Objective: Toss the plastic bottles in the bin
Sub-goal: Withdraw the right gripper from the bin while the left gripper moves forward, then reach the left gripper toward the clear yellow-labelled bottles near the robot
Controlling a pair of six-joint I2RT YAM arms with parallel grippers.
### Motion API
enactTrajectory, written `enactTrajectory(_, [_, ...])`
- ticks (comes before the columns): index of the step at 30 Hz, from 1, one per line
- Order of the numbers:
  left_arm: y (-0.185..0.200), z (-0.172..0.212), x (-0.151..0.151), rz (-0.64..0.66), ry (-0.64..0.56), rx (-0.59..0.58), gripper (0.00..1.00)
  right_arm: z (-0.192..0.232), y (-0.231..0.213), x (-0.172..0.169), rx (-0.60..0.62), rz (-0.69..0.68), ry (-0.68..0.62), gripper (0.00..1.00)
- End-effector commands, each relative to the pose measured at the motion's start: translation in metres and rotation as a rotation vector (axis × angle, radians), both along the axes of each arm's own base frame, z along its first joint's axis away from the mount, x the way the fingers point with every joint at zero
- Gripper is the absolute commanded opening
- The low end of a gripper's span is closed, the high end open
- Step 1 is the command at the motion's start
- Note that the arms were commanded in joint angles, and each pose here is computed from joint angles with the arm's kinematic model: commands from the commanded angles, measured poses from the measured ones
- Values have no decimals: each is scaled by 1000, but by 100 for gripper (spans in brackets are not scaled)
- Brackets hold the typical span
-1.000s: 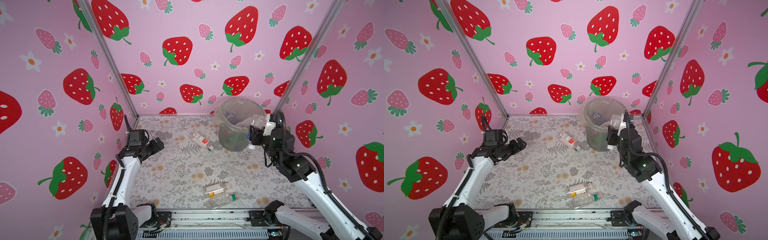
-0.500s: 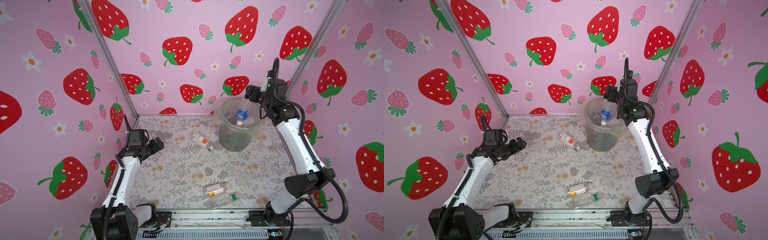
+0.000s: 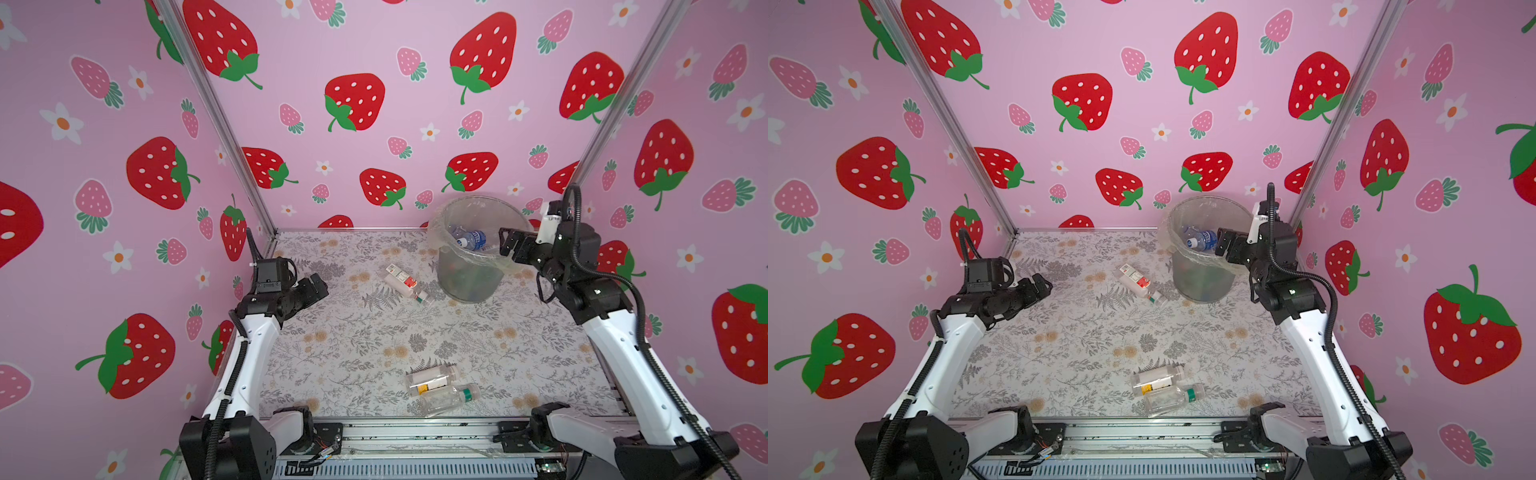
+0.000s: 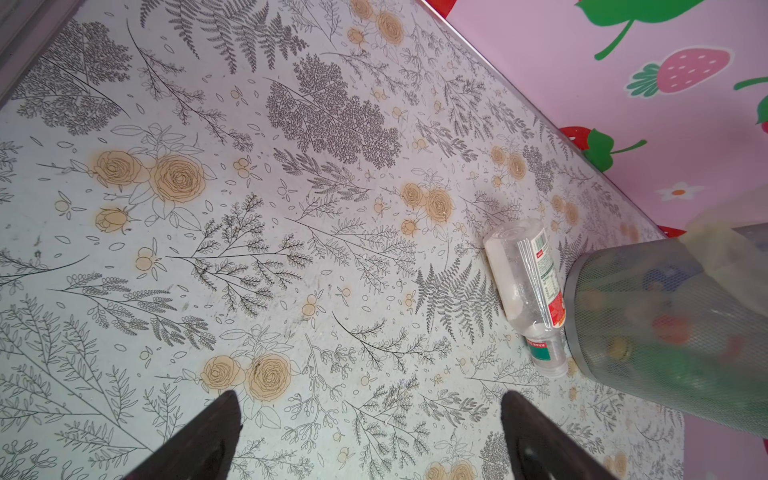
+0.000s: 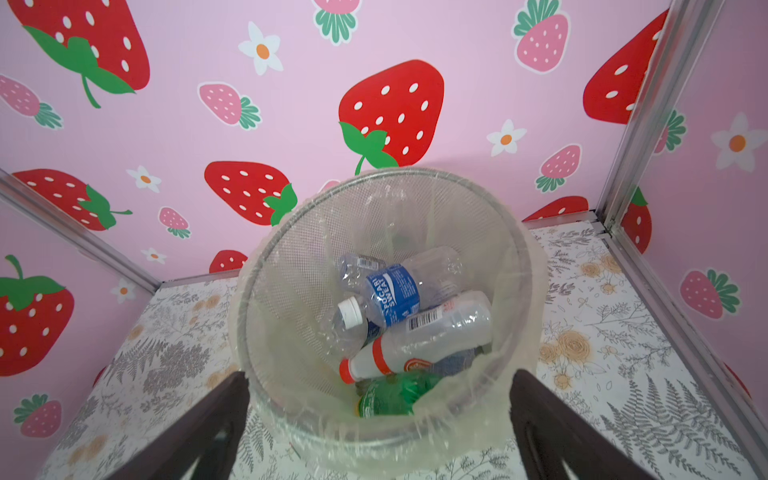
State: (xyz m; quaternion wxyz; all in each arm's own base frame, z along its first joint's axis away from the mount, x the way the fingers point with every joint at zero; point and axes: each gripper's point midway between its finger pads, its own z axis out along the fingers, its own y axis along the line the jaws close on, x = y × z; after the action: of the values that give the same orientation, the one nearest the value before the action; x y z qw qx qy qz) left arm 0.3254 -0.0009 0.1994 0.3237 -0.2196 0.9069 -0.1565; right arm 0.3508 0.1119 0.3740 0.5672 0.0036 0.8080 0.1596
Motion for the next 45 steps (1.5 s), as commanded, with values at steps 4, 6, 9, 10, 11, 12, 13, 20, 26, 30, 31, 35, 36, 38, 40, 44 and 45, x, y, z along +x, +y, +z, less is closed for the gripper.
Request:
enactTrajectory(4, [9, 21, -1, 37, -51, 36, 99, -56, 6, -20, -50, 79, 88, 99])
enactTrajectory(6, [13, 24, -2, 57, -66, 54, 99, -68, 13, -28, -37, 117, 89, 99])
enactTrajectory(9, [13, 27, -4, 58, -82, 56, 99, -84, 25, -36, -33, 158, 90, 99])
enactTrajectory(10, [13, 27, -4, 58, -85, 57, 99, -90, 31, -40, -38, 175, 95, 99])
enactTrajectory(11, [13, 26, -4, 57, -80, 59, 99, -97, 36, -42, -46, 191, 104, 99])
enactTrajectory(12, [13, 26, -4, 56, -78, 58, 99, -102, 40, -45, -54, 198, 109, 99])
enactTrajectory(13, [13, 25, -3, 56, -73, 58, 99, -107, 46, -48, -62, 214, 113, 99])
enactTrajectory(20, [6, 23, 1, 17, -73, 29, 99, -138, 79, -63, -130, 304, 155, 99])
enactTrajectory(26, [-4, 23, 3, -31, -83, -8, 99, -158, 85, -67, -121, 314, 212, 99])
enactTrajectory(30, [-21, 24, 6, -108, -111, -44, 99, -166, 91, -70, -102, 346, 233, 99])
enactTrajectory(31, [-28, 25, 7, -143, -122, -45, 99, -170, 92, -71, -94, 347, 243, 99])
enactTrajectory(35, [-62, 30, 2, -289, -133, 24, 99, -185, 96, -75, -61, 363, 288, 99])
enactTrajectory(36, [-69, 31, 0, -316, -134, 51, 99, -187, 95, -76, -61, 360, 293, 99])
enactTrajectory(38, [-82, 34, -6, -372, -147, 111, 99, -192, 92, -77, -68, 348, 301, 99])
enactTrajectory(40, [-94, 38, -12, -417, -167, 131, 99, -195, 89, -79, -78, 340, 307, 99])
enactTrajectory(44, [-120, 50, -24, -502, -220, 154, 99, -199, 81, -82, -94, 320, 313, 99])
enactTrajectory(45, [-129, 53, -28, -536, -233, 156, 99, -201, 79, -83, -96, 314, 314, 99])
